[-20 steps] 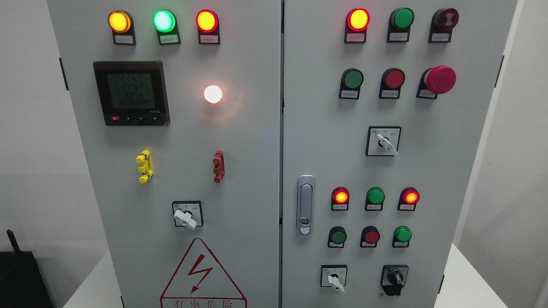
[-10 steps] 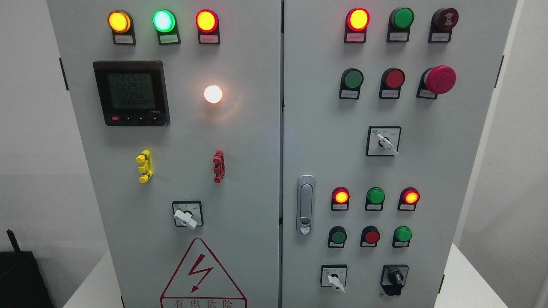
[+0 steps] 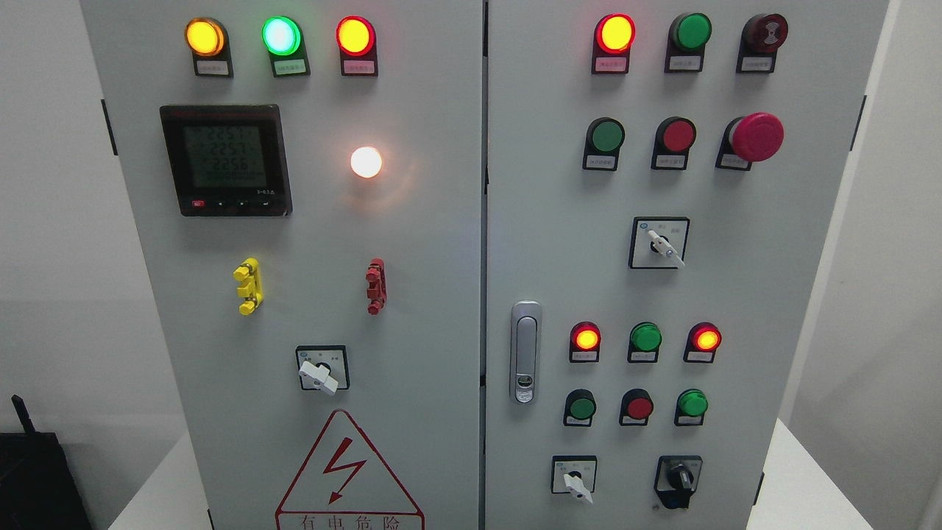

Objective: Trip black knob to open circuit

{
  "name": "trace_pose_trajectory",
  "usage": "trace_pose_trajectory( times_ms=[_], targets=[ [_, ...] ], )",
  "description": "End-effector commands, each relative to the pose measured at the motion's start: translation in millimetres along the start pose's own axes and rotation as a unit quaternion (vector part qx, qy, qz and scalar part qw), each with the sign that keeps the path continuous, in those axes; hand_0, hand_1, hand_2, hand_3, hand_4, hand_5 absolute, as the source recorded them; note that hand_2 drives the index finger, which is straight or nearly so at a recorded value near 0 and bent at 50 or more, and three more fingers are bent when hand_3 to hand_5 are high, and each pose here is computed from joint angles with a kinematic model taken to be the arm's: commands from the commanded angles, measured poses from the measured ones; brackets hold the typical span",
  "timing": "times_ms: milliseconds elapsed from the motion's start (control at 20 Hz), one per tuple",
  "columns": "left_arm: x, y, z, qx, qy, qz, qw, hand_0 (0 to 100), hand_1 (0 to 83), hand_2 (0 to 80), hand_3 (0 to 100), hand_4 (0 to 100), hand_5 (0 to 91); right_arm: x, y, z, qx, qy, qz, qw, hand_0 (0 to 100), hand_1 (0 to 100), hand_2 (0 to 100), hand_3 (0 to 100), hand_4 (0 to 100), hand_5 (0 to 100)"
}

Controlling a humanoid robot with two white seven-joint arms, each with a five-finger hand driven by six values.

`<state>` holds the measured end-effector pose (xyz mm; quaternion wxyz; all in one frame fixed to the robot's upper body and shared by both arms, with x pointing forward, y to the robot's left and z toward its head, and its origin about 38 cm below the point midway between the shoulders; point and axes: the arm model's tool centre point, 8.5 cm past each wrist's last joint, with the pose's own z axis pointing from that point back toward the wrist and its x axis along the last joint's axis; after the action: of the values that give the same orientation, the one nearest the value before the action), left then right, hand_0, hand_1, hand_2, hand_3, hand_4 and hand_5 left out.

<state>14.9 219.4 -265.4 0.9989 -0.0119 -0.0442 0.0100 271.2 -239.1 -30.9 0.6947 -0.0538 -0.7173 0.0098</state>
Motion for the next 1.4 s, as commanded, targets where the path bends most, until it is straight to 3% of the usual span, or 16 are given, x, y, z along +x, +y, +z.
trace_pose_trajectory(
  times_ms=[0,550,900,1350],
  targets=[
    [0,-1,0,0.0,0.001,0.002,1.0,12,38.9,0.0,0,0,0.0,26,7,-9,-0.011,-0.042,-0.019,0.999,78,93,0,95,85,71],
    [0,-1,0,0.0,0.001,0.002,1.0,12,38.9,0.0,0,0,0.0,74,17,-26,-0.016,-0.083,-0.041,0.996,90,94,0,100,96,87],
    [0,-1,0,0.0,0.001,0.002,1.0,12,38.9,0.0,0,0,0.0,93,16,-36,-0.018,-0.112,-0.044,0.993,100,98,0,100,100,90],
    [0,-1,0,0.0,0.001,0.002,1.0,12,38.9,0.0,0,0,0.0,126,12,-59,-0.023,-0.144,-0.044,0.988,100,100,0,100,100,91]
  ],
)
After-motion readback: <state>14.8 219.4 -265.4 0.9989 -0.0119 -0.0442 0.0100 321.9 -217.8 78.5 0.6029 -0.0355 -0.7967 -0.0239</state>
